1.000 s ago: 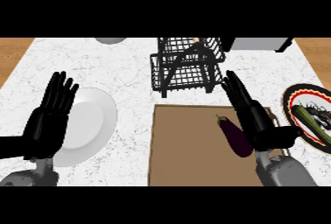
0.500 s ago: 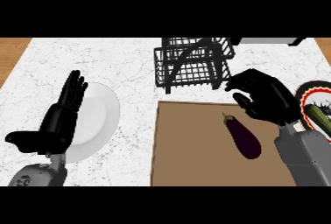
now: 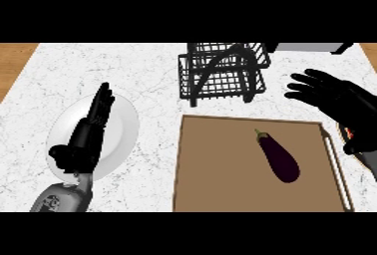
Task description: Pick the eggplant from the tray and place it in the tiered basket
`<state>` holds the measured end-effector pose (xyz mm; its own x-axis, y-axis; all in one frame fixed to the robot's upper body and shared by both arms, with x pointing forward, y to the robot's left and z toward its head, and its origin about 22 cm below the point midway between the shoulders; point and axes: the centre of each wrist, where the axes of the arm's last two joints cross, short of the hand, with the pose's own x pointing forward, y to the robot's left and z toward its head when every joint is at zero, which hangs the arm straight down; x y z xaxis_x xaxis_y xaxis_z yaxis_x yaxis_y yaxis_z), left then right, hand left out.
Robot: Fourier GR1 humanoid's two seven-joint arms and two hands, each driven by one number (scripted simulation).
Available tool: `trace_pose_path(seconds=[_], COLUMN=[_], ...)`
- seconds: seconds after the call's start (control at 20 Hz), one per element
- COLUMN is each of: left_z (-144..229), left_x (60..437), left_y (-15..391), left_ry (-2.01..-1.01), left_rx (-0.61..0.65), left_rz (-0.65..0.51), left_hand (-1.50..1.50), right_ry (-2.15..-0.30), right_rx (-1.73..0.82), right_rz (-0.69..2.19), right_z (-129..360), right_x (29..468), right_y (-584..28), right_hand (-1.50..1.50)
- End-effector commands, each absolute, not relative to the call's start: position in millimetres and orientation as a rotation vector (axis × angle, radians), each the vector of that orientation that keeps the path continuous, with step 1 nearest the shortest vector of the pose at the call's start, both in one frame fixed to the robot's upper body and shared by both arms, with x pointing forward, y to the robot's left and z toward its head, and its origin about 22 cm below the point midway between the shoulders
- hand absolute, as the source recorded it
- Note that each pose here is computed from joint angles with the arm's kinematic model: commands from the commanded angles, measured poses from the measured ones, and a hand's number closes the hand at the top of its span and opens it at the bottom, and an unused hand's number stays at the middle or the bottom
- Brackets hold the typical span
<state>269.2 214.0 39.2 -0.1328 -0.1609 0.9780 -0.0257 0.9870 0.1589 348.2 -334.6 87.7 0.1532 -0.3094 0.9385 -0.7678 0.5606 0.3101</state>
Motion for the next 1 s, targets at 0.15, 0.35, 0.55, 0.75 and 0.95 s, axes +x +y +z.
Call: trace_pose_path(seconds=[0.15, 0.35, 0.55, 0.75, 0.95], left_z=[39.0, 32.2, 33.4, 28.7, 18.6], left_x=[272.0, 269.6, 274.3, 274.1, 279.2], left_y=[205.6, 204.9, 197.3, 195.1, 192.0], left_ry=[-1.686, -1.669, -1.66, -1.67, -1.665], left_rx=[0.156, 0.172, 0.157, 0.149, 0.164], left_rz=[-0.152, -0.112, -0.121, -0.125, -0.11], left_hand=[0.0, 0.0, 0.0, 0.0, 0.0], right_ry=[-1.467, -1.463, -1.473, -1.439, -1.379], right_rx=[0.753, 0.591, 0.407, 0.277, 0.251], right_rz=[1.058, 1.424, 1.659, 1.79, 1.863], right_z=[211.1, 273.5, 310.4, 308.8, 292.6], right_x=[356.2, 346.3, 330.4, 320.0, 314.0], right_y=[-386.0, -359.2, -321.2, -290.4, -283.3], right_hand=[-1.5, -1.5, -1.5, -1.5, -1.5])
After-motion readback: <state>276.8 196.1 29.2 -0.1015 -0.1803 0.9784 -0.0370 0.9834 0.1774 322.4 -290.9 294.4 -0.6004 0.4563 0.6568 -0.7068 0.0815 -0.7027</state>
